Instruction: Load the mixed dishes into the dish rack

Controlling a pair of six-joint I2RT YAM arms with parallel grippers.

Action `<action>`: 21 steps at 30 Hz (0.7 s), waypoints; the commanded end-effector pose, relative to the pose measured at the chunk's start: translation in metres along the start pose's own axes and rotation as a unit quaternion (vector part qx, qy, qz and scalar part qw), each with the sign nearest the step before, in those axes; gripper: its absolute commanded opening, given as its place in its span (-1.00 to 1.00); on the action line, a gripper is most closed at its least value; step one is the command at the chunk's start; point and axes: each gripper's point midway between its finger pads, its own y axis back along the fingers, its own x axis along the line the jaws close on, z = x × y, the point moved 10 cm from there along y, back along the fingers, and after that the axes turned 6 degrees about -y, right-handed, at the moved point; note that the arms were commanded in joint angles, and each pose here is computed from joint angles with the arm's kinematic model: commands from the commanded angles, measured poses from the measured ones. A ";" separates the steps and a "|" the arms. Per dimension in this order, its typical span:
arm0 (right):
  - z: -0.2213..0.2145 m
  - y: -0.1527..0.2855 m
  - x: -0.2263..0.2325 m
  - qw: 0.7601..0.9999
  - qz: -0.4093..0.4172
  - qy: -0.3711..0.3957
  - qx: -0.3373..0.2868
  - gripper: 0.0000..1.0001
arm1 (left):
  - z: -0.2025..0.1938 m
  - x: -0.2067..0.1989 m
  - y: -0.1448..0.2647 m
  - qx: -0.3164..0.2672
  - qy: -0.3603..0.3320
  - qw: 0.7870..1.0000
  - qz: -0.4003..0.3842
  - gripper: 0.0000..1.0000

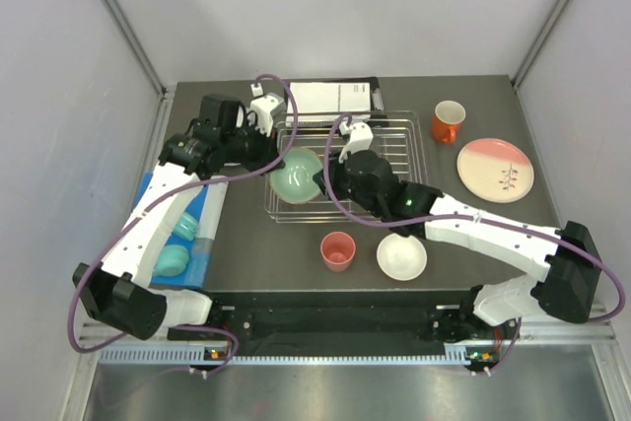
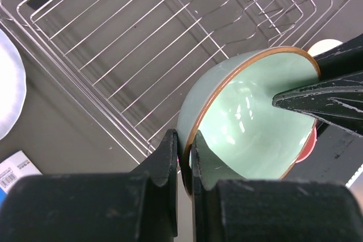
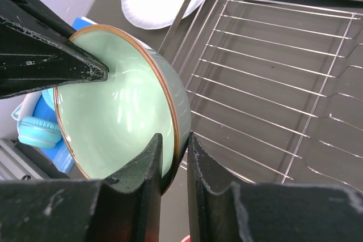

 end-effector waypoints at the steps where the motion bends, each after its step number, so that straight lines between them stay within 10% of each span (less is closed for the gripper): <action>1: 0.019 0.002 0.025 0.998 0.054 0.011 -0.019 -1.00 | 0.021 -0.025 0.010 -0.074 0.016 0.992 -0.099 -0.70; 3: 0.021 0.003 0.024 0.999 0.040 0.017 -0.021 -1.00 | 0.023 -0.025 0.009 -0.077 0.021 0.992 -0.101 -0.53; 6: 0.021 0.003 0.019 0.999 0.012 0.025 -0.023 -0.99 | 0.029 -0.027 0.012 -0.085 0.023 0.991 -0.105 0.87; 15: 0.017 0.001 0.005 0.997 -0.040 0.050 -0.033 -1.00 | 0.045 -0.025 0.019 -0.104 0.011 0.990 -0.093 0.98; 21: 0.039 -0.002 -0.013 0.973 -0.173 0.141 -0.062 -1.00 | 0.072 0.006 0.059 -0.134 -0.008 0.989 0.055 0.98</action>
